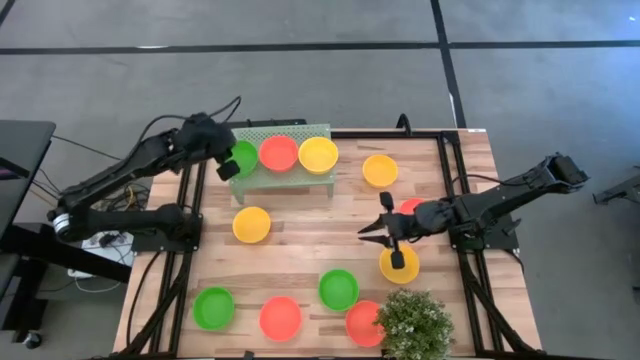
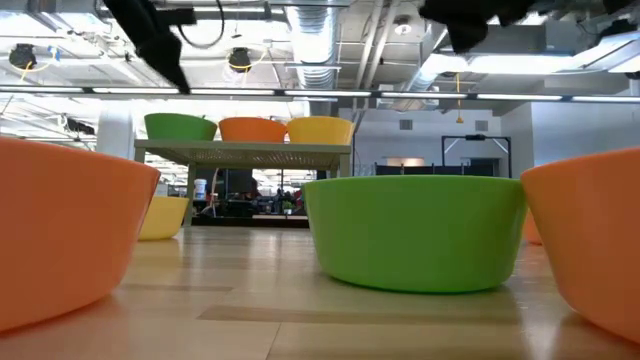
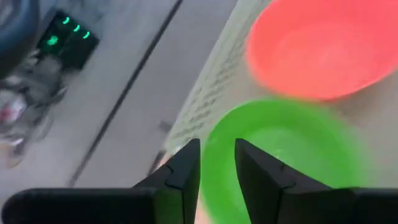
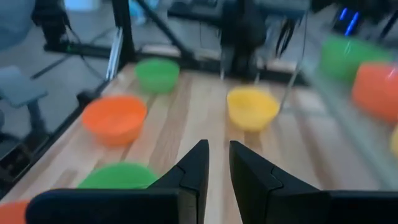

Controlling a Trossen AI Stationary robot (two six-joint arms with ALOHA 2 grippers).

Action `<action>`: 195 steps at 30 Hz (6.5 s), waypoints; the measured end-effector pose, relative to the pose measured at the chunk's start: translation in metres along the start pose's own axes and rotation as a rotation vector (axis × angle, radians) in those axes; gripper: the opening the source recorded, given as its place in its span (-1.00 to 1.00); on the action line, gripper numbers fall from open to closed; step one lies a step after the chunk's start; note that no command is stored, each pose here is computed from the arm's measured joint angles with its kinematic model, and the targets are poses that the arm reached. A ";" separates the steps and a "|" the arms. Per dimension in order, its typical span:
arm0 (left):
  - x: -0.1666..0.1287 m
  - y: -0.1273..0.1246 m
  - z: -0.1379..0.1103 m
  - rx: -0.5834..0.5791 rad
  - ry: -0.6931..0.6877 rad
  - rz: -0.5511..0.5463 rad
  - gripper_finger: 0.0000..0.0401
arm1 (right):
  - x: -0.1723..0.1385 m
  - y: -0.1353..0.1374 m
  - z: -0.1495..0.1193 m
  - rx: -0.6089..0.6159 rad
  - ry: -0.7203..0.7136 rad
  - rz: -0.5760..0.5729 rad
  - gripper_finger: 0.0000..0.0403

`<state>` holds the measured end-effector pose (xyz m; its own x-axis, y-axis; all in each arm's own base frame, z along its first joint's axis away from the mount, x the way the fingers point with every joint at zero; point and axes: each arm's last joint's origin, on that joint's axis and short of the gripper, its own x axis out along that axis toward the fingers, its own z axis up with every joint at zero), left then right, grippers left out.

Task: Pick & Place Mini bowls
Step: Stack the yellow bowl on the yellow bowl on the shelf

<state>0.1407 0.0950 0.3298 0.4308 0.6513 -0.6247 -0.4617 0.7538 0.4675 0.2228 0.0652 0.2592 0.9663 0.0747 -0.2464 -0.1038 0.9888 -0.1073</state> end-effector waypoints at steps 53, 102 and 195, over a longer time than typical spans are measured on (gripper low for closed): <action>-0.008 -0.185 -0.013 -0.028 -0.479 -0.550 -0.49 | 0.008 -0.148 -0.108 0.548 0.736 -0.635 -0.19; -0.008 -0.185 -0.013 -0.031 -0.482 -0.552 -0.49 | 0.045 -0.116 0.113 -0.025 0.428 -0.275 -0.99; -0.008 -0.185 -0.013 -0.028 -0.478 -0.551 -0.49 | 0.151 -0.197 0.085 -0.057 0.773 -0.164 -0.89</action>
<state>0.2124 -0.0506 0.2399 0.8949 0.1491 -0.4207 -0.0965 0.9849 0.1438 0.4093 -0.1073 0.3247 0.5346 -0.2034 -0.8202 -0.0059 0.9697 -0.2443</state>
